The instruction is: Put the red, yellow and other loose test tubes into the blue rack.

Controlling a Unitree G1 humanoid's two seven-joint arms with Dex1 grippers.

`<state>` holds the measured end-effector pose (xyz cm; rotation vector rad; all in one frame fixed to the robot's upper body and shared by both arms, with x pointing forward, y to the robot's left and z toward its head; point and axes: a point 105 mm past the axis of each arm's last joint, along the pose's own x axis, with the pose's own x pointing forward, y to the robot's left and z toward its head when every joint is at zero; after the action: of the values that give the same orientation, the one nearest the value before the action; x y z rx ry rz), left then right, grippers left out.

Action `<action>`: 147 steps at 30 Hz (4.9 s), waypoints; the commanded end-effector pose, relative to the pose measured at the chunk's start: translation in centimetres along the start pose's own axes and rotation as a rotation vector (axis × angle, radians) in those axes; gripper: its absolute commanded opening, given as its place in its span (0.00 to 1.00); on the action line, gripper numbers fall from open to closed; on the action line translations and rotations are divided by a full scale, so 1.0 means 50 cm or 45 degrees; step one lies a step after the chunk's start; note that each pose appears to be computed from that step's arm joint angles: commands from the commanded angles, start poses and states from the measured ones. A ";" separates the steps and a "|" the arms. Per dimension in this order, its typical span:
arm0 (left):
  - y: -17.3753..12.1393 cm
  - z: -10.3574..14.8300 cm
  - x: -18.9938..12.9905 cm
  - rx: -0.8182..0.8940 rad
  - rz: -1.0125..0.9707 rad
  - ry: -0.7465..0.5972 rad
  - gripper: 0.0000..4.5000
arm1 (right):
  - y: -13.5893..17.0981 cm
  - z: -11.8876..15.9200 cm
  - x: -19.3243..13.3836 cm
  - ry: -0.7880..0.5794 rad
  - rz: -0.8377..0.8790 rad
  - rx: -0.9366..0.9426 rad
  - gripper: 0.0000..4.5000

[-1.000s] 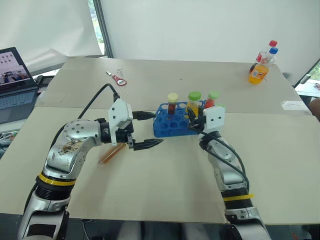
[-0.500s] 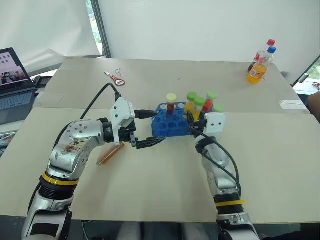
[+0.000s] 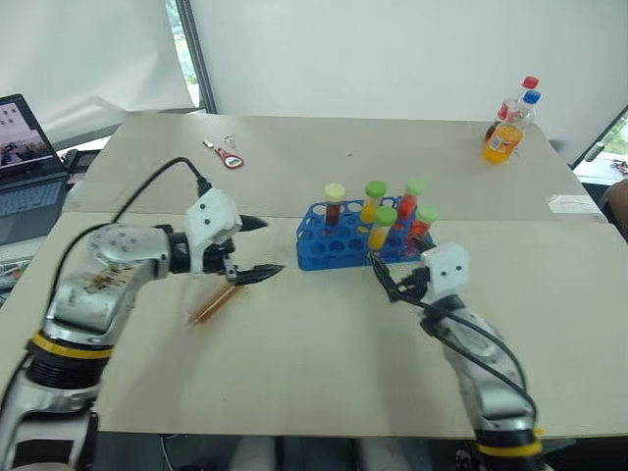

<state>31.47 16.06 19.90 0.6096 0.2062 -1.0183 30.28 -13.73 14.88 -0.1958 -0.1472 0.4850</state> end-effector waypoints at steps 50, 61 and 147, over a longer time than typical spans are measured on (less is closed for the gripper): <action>-0.013 -0.126 0.054 -0.345 -0.100 0.818 0.19 | 0.091 0.159 -0.105 0.240 1.026 -0.125 1.00; 0.015 0.143 0.111 -0.103 -0.323 -0.157 0.19 | 0.041 0.163 -0.139 0.280 0.843 -0.183 1.00; 0.048 -0.031 0.049 0.071 0.205 -0.235 0.99 | -0.153 0.144 -0.133 0.388 0.288 -0.322 1.00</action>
<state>35.49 15.81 17.15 0.5141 0.0056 -0.9385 26.46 -22.30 22.09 -0.4823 0.1517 0.6240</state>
